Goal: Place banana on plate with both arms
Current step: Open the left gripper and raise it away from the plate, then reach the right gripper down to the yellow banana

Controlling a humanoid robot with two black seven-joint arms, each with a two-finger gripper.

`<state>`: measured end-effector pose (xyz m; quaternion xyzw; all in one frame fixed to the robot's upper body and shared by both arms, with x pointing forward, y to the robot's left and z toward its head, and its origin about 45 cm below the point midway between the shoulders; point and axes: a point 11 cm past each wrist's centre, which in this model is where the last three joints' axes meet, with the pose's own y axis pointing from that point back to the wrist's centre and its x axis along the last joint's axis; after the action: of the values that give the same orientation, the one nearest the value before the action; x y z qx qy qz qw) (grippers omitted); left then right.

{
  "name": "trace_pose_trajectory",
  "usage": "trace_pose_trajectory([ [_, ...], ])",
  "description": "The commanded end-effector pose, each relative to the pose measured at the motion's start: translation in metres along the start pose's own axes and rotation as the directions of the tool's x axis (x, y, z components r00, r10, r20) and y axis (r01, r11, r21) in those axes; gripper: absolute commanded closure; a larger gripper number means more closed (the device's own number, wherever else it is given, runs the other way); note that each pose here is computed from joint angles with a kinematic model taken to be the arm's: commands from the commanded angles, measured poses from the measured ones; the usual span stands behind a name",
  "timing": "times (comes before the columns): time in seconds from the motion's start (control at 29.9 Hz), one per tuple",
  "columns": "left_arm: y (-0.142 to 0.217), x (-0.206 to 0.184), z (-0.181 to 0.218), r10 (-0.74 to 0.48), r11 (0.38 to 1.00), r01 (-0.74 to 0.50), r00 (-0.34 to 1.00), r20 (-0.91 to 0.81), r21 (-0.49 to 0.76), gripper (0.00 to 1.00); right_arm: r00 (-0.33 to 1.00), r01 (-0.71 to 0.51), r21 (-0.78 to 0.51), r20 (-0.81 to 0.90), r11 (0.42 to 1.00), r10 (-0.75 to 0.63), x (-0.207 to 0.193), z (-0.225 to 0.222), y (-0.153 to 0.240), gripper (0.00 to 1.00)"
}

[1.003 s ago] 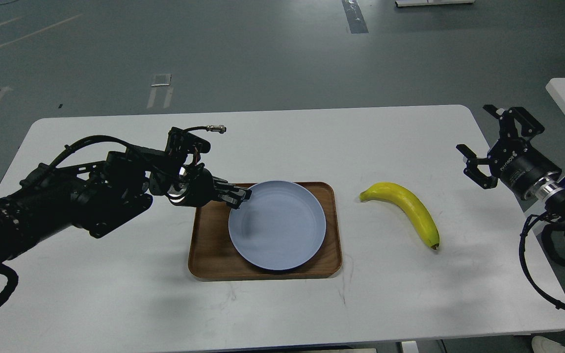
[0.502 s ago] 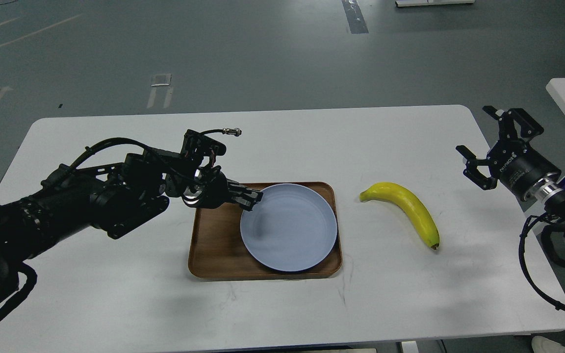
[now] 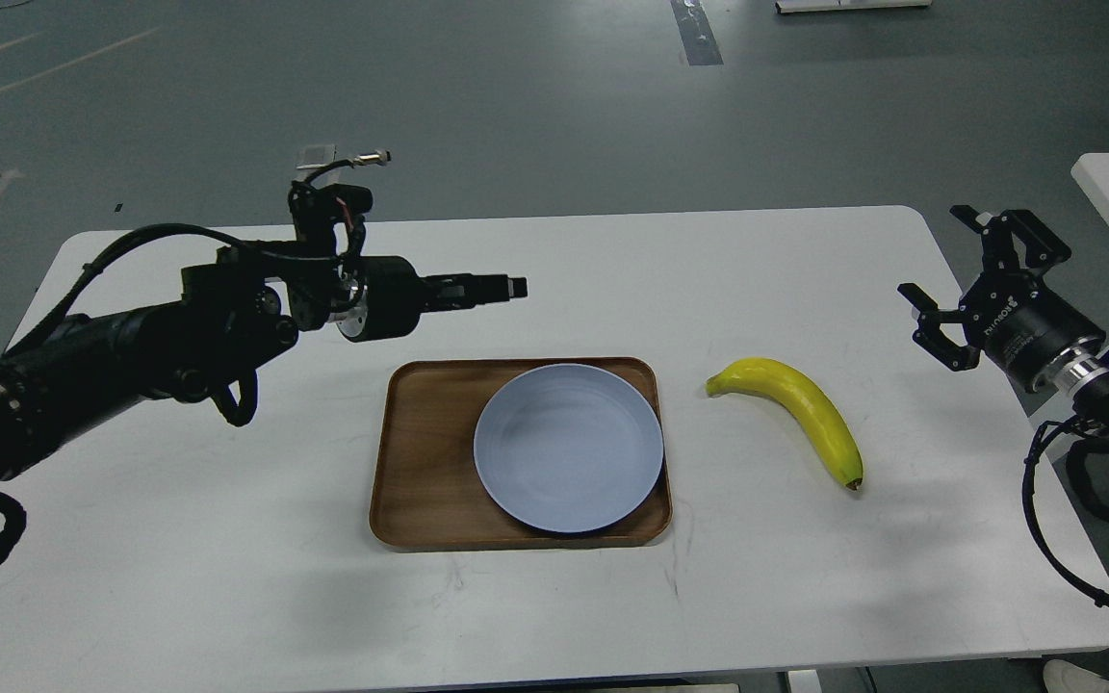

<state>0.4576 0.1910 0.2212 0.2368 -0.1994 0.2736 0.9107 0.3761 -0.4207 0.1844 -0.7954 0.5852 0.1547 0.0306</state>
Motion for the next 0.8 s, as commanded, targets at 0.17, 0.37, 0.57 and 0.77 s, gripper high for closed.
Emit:
trace_pose_trajectory([
  [0.17,0.101,0.064,-0.051,0.306,0.906,-0.422,0.719,-0.625,-0.043,0.02,1.0,0.015,-0.012,-0.025,1.0,-0.015,-0.002,0.0,-0.001,0.0],
  [0.37,0.142,0.05,-0.094,0.375,0.833,-0.553,0.543,-0.752,0.016,0.02,0.936,0.12,-0.152,-0.312,0.981,-0.162,-0.008,-0.014,0.0,0.0],
  [0.57,0.142,0.049,-0.094,0.375,0.831,-0.556,0.538,-0.755,0.017,0.02,0.707,0.211,-0.298,-0.612,0.931,-0.356,-0.029,-0.049,-0.019,0.0],
  [0.77,0.138,0.047,-0.093,0.366,0.834,-0.552,0.537,-0.76,0.011,0.02,0.337,0.195,-0.563,-0.731,0.803,-0.594,-0.054,-0.051,-0.035,0.0],
])
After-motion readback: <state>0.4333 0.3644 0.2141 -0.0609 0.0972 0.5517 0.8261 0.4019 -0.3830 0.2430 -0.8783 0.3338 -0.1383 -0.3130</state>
